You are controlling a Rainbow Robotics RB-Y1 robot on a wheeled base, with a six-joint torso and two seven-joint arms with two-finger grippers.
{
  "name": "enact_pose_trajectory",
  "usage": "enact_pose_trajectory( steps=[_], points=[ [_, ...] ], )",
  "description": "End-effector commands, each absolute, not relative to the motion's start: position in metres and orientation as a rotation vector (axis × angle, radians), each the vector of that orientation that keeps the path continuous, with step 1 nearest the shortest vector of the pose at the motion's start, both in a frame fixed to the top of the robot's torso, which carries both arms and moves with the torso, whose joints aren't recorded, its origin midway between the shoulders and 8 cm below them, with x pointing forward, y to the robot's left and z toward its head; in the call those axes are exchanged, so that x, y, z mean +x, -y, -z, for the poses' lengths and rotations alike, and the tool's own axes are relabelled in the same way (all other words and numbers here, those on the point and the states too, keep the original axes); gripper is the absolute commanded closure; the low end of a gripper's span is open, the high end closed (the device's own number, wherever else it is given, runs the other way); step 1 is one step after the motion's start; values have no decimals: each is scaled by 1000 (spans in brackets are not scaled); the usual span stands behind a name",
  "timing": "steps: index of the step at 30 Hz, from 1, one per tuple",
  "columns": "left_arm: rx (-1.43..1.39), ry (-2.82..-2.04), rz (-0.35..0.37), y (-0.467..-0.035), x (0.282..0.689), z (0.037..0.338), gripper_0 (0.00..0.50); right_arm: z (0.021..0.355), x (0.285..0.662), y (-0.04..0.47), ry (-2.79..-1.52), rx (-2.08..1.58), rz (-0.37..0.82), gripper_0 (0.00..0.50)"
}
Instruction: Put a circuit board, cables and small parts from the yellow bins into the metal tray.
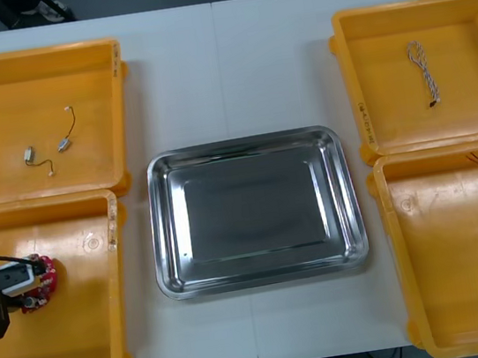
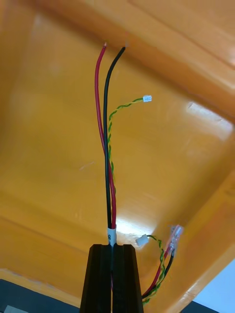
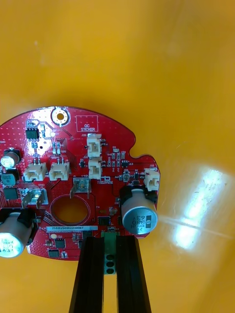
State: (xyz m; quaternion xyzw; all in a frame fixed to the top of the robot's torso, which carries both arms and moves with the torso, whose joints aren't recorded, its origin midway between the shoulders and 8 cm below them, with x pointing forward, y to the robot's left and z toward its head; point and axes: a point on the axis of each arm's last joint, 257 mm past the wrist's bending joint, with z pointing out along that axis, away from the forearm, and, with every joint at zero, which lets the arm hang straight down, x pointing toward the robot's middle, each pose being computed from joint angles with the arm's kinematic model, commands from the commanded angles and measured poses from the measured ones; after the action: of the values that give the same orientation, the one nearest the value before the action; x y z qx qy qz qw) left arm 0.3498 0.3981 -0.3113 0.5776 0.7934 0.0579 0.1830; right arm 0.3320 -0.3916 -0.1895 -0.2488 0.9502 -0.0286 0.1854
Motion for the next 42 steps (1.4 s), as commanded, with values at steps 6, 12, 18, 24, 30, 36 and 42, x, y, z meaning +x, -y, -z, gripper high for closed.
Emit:
enact_pose_trajectory(
  steps=[6,12,18,24,30,36,42],
  points=[
    [1744,-2114,-283,-410,378,248,500,134,353,366,-2602,-679,69,500],
    [1708,-2127,-271,-404,381,226,500,103,368,341,-2547,-578,-24,500],
    [1629,-2183,-262,-392,379,204,500,100,364,323,-2547,-522,-45,500],
    [1551,-2240,-273,-373,373,183,500,107,356,301,-2543,-600,-27,500],
    [1449,-2310,-328,-355,365,166,500,117,352,281,-2547,-706,-26,500],
    [1362,-2365,-308,-336,354,156,500,119,356,256,-2525,-823,-12,500],
    [1294,-2402,-286,-314,346,148,500,121,361,234,-2502,-885,-14,500]
  ],
)
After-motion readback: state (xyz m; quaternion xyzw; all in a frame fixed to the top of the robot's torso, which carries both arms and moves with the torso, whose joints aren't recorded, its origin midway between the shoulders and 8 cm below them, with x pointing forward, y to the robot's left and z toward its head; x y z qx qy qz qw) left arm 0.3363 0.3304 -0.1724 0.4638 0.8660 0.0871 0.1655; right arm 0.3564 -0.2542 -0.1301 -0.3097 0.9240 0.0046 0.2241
